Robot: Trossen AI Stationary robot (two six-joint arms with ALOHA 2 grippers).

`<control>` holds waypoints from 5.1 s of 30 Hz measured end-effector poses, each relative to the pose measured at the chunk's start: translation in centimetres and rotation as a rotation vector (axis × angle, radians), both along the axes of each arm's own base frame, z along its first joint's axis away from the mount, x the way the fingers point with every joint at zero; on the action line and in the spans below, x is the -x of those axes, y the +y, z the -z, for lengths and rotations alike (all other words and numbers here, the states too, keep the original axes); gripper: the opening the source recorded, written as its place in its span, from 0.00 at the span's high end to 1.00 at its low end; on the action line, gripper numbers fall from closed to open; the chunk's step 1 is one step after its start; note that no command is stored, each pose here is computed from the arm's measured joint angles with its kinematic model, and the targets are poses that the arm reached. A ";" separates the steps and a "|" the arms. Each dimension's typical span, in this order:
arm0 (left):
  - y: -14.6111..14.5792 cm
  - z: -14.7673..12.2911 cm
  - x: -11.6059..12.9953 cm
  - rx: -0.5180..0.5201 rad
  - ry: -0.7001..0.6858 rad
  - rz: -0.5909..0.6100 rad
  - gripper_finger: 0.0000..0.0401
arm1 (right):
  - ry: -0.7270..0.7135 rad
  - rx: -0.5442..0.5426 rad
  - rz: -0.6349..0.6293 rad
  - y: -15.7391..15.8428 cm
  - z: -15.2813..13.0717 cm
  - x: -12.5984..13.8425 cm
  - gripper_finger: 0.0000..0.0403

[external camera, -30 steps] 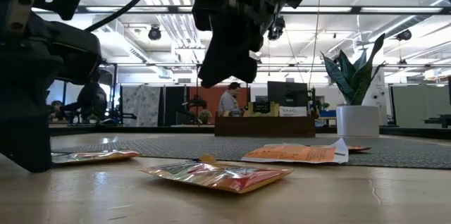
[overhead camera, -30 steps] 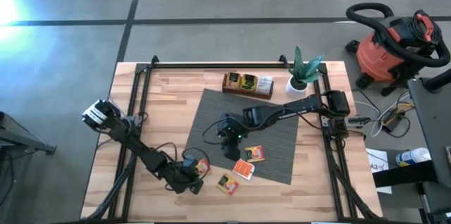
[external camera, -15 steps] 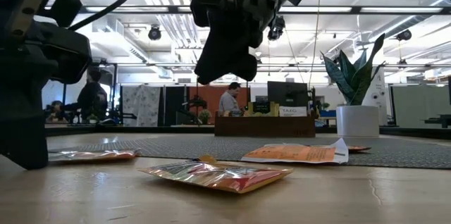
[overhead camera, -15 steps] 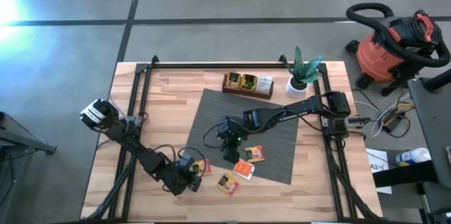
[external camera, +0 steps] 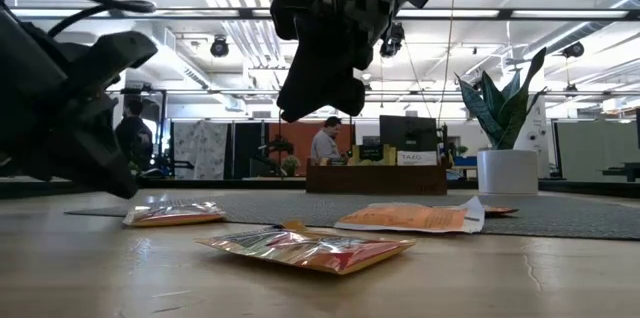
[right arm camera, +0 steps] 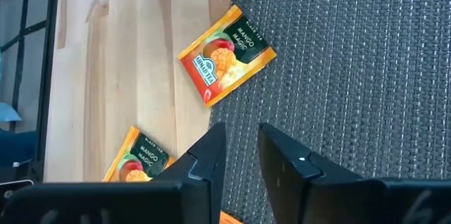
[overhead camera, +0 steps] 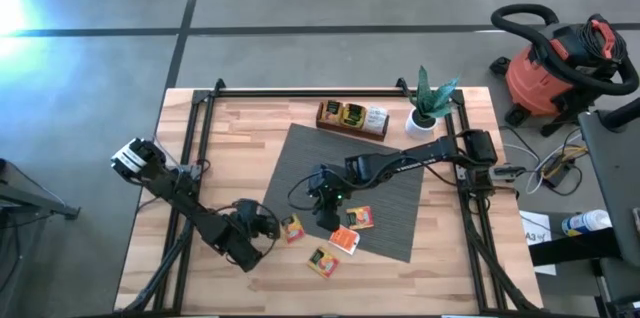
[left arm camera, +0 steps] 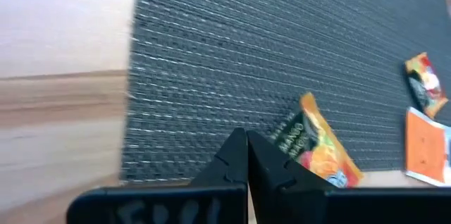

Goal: Pick & Place Tea
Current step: Put the orange tea bag into the left section of the wooden organizer

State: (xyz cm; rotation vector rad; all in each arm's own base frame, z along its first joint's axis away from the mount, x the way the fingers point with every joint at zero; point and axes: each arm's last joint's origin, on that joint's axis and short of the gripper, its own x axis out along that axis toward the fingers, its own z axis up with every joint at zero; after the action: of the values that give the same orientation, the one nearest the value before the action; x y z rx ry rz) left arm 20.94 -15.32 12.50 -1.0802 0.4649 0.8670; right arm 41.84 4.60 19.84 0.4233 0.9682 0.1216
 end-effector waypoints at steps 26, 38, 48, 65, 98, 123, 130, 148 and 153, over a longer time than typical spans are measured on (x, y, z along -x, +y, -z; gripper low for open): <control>-2.3 -1.0 -2.8 0.057 -0.107 0.180 1.00 | 0.044 -0.004 0.017 -0.6 3.2 -1.1 0.80; -2.8 1.1 -3.6 0.130 -0.098 0.143 1.00 | -0.019 -0.050 -0.007 -1.0 2.7 -1.6 0.76; -2.5 1.1 -3.4 0.099 -0.044 0.176 1.00 | 0.013 -0.146 0.117 -1.2 3.9 -2.2 0.62; -2.1 -0.2 -2.7 0.123 0.018 0.091 1.00 | 0.057 -0.227 0.155 -1.6 5.6 -2.7 0.59; -0.4 0.7 -3.0 0.056 0.003 0.027 1.00 | 0.059 -0.457 0.258 -4.9 8.2 -4.6 0.58; 0.6 0.2 -4.3 -0.008 -0.043 0.029 1.00 | 0.038 -0.446 0.179 -4.7 7.9 -4.9 0.76; 0.5 0.1 -4.3 -0.009 -0.048 0.028 1.00 | 0.030 -0.438 0.159 -4.6 7.9 -4.9 0.96; 1.8 -6.9 -1.3 -0.189 -0.233 -0.011 1.00 | -0.178 -0.249 0.233 -6.2 1.7 -4.3 0.98; 2.5 -8.2 -0.5 -0.232 -0.248 -0.001 1.00 | -0.257 -0.145 0.281 -6.8 -1.9 -2.9 0.98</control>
State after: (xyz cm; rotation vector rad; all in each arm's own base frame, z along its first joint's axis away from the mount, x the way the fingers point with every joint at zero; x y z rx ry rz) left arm 21.43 -12.86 20.74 -0.9577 0.1529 0.7550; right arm 44.77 -2.17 21.73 0.6560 0.6417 -0.0091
